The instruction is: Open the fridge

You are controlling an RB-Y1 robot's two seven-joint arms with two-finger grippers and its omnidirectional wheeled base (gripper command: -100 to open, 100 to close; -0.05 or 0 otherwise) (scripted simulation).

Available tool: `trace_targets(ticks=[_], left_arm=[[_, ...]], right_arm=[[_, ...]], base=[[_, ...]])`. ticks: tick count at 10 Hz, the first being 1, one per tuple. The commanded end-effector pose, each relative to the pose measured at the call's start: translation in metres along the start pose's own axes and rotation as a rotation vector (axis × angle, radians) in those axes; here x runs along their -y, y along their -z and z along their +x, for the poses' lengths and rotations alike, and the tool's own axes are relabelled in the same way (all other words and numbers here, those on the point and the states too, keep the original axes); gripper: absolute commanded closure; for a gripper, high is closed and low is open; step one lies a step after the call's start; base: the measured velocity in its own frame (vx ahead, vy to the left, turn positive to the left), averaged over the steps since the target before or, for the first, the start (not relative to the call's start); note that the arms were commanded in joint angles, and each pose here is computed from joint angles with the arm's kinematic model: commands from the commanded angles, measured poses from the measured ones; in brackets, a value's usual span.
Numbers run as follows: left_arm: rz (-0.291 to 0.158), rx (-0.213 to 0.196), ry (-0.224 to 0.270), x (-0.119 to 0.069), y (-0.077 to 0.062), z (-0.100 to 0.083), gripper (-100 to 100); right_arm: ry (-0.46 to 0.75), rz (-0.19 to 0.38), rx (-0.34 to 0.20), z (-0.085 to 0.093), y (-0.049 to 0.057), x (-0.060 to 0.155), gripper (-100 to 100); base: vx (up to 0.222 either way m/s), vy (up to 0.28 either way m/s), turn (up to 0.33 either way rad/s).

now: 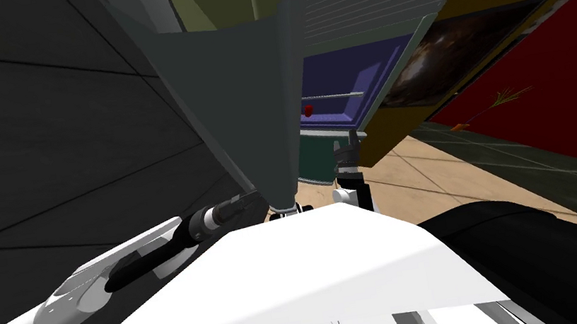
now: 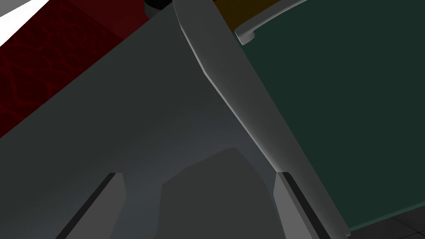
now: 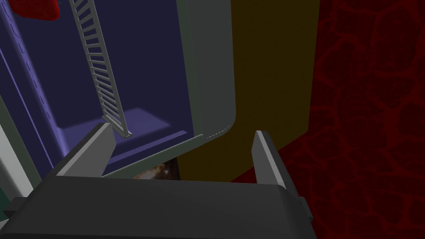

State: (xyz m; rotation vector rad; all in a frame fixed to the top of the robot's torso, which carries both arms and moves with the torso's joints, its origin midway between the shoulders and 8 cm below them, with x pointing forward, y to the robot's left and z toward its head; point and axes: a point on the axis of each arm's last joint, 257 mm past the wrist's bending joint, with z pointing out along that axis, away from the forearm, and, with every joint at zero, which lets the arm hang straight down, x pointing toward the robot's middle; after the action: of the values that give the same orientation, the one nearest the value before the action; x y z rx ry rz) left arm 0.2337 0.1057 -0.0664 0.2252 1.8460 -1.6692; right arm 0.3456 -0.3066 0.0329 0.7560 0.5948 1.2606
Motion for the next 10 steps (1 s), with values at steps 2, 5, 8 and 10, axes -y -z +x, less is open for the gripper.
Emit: trace_targets(ticks=[2, 5, 8, 10], left_arm=[[0.025, -0.026, 0.000, 0.021, -0.008, -0.003, -100], [0.031, -0.035, 0.000, 0.027, -0.010, -0.003, -100], [0.038, -0.045, 0.001, 0.033, -0.013, -0.002, -100], [0.032, -0.043, 0.012, 0.032, -0.012, 0.000, -100]], right_arm=[[0.000, 0.000, 0.000, 0.000, 0.000, 0.000, 0], [0.000, 0.000, 0.000, 0.000, 0.000, 0.000, 0], [0.000, 0.000, 0.000, 0.000, 0.000, 0.000, 0], [0.000, 0.000, 0.000, 0.000, 0.000, 0.000, 0]], base=[[0.013, -0.031, 0.040], [0.005, 0.004, 0.034], [0.017, 0.010, 0.041], [-0.004, -0.001, -0.002]])
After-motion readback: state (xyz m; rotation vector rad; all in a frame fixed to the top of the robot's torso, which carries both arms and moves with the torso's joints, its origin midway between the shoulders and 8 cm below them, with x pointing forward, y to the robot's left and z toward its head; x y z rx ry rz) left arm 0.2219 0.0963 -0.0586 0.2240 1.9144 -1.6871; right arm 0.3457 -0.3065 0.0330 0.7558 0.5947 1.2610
